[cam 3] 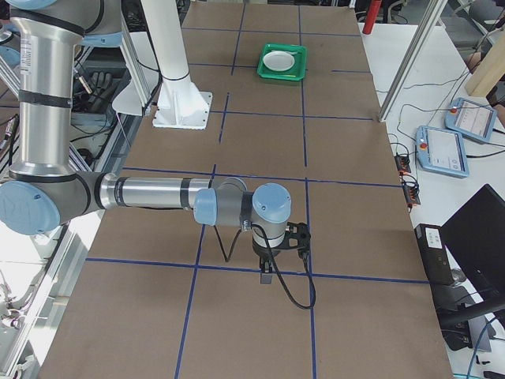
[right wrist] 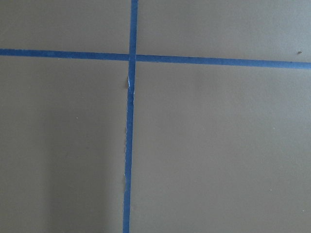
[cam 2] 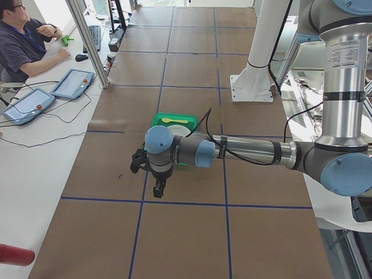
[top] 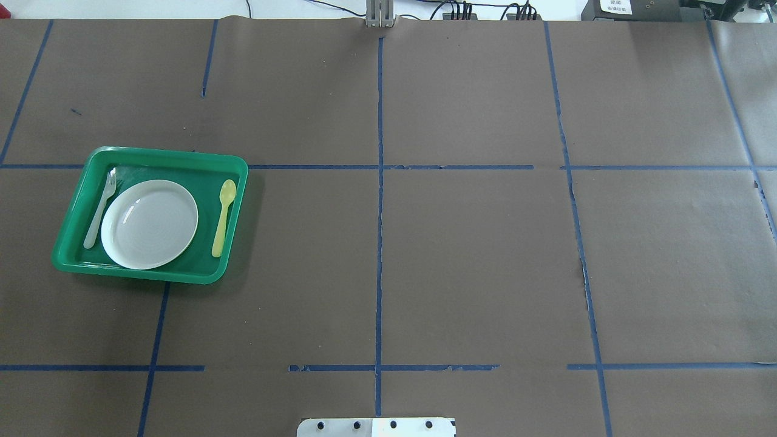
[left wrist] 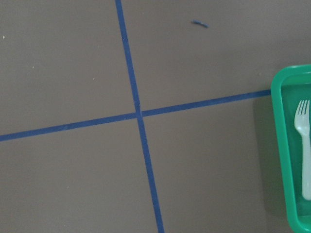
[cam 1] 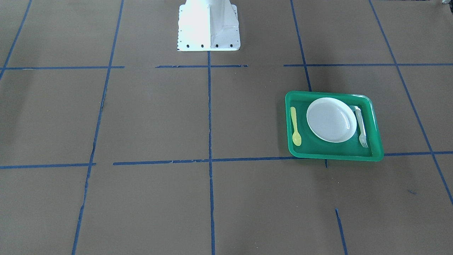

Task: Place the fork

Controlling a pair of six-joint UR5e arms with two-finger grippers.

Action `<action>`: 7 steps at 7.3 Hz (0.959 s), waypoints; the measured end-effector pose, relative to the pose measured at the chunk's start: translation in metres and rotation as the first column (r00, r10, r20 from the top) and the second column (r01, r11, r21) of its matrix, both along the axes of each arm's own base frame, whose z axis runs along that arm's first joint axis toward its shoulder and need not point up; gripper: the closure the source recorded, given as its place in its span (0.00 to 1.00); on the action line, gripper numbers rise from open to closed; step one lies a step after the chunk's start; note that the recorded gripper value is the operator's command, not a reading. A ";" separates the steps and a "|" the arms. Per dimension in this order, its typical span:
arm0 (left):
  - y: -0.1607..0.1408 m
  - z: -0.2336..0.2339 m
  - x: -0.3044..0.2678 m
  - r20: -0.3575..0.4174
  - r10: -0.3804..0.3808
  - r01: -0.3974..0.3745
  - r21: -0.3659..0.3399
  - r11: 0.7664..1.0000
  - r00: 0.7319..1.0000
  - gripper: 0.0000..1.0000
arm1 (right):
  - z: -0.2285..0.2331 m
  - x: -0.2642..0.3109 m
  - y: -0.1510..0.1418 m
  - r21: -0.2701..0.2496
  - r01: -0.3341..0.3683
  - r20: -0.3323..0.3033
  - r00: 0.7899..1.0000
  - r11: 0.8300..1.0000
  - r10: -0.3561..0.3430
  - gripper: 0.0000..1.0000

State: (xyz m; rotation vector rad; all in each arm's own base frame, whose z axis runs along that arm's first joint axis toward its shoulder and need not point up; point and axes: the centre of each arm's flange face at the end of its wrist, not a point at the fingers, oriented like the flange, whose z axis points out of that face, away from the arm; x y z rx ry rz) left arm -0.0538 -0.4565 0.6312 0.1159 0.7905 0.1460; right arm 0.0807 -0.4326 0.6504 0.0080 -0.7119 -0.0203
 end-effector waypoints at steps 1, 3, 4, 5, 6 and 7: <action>0.005 0.007 -0.003 0.001 0.000 0.000 -0.011 1.000 1.000 0.00 | 0.000 0.000 0.000 0.000 0.000 0.000 1.000 1.000 0.000 0.00; 0.009 0.015 -0.006 0.005 -0.003 0.003 -0.041 0.999 1.000 0.00 | 0.000 0.000 0.000 0.000 0.000 0.000 1.000 1.000 0.000 0.00; 0.010 0.018 -0.007 0.006 -0.006 0.006 -0.059 0.998 1.000 0.00 | 0.000 0.000 0.000 0.000 0.000 0.000 1.000 1.000 0.000 0.00; 0.011 0.019 -0.008 0.006 -0.007 0.008 -0.070 0.997 1.000 0.00 | 0.000 0.000 0.000 0.000 0.000 0.000 1.000 1.000 0.000 0.00; 0.011 0.020 -0.008 0.006 -0.008 0.008 -0.077 0.997 1.000 0.00 | 0.000 0.000 0.000 0.000 0.000 0.000 1.000 1.000 0.000 0.00; 0.011 0.020 -0.008 0.006 -0.008 0.009 -0.079 0.997 1.000 0.00 | 0.000 0.000 0.000 0.001 0.000 0.000 1.000 1.000 0.000 0.00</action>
